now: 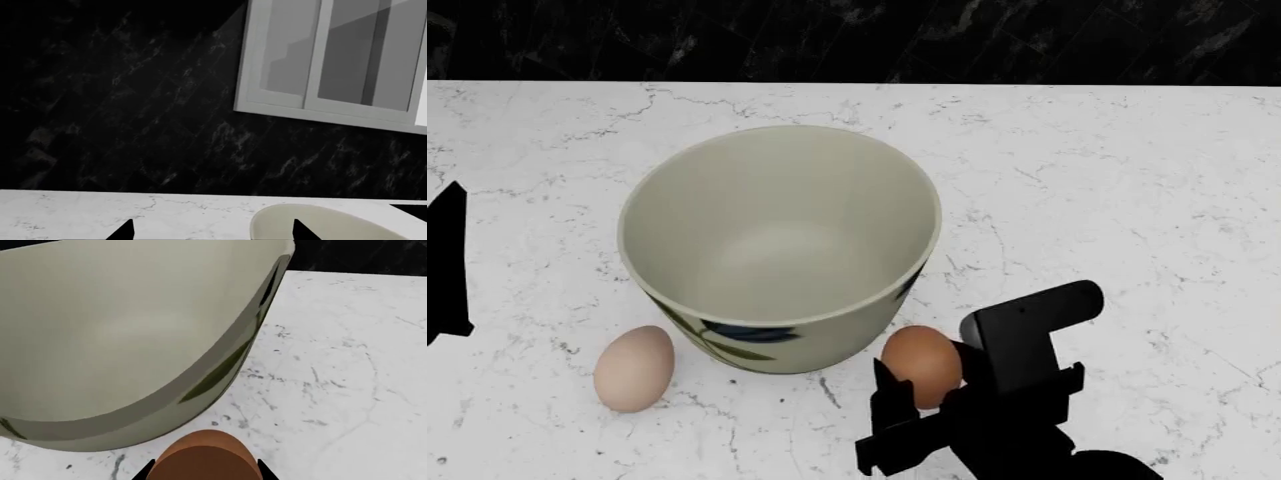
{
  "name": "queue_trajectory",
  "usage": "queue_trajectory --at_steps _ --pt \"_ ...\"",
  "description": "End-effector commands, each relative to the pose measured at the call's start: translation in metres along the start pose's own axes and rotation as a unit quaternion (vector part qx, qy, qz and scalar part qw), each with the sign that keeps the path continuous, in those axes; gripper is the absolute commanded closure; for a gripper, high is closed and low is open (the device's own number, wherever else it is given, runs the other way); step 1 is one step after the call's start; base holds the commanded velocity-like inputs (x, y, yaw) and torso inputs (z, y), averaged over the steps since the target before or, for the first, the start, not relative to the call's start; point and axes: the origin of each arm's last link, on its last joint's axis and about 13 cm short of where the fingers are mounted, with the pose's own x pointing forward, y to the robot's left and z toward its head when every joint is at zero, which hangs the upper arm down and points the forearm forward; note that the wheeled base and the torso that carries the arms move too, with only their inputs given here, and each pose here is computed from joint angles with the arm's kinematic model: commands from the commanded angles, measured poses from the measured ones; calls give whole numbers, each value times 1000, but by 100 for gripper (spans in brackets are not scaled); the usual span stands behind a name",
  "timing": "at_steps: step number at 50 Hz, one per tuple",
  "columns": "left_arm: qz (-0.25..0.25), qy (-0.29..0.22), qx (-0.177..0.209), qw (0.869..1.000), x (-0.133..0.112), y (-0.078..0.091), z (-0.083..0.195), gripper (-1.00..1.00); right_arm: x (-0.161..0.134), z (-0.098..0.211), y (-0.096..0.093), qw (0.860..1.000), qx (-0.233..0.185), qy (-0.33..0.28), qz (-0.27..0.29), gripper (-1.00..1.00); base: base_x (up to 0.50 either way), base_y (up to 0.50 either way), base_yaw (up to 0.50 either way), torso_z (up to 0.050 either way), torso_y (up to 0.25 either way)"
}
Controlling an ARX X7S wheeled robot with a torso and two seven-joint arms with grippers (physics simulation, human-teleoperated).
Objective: Place the eggs and milk next to the bowl.
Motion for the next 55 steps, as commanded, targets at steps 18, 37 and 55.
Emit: queue_trajectory --at_steps 18,37,55 --pt "3 -14 -9 1000 1 3 1 -100 2 -8 0 1000 0 11 19 -100 1 0 0 0 0" --pt "1 -14 -11 1000 0 3 1 -100 -7 7 3 1000 -11 -1 21 -100 0 0 0 0 0" --pt "-7 -13 -14 1000 2 3 -5 -100 -34 26 9 999 -32 -30 7 -100 0 0 0 0 0"
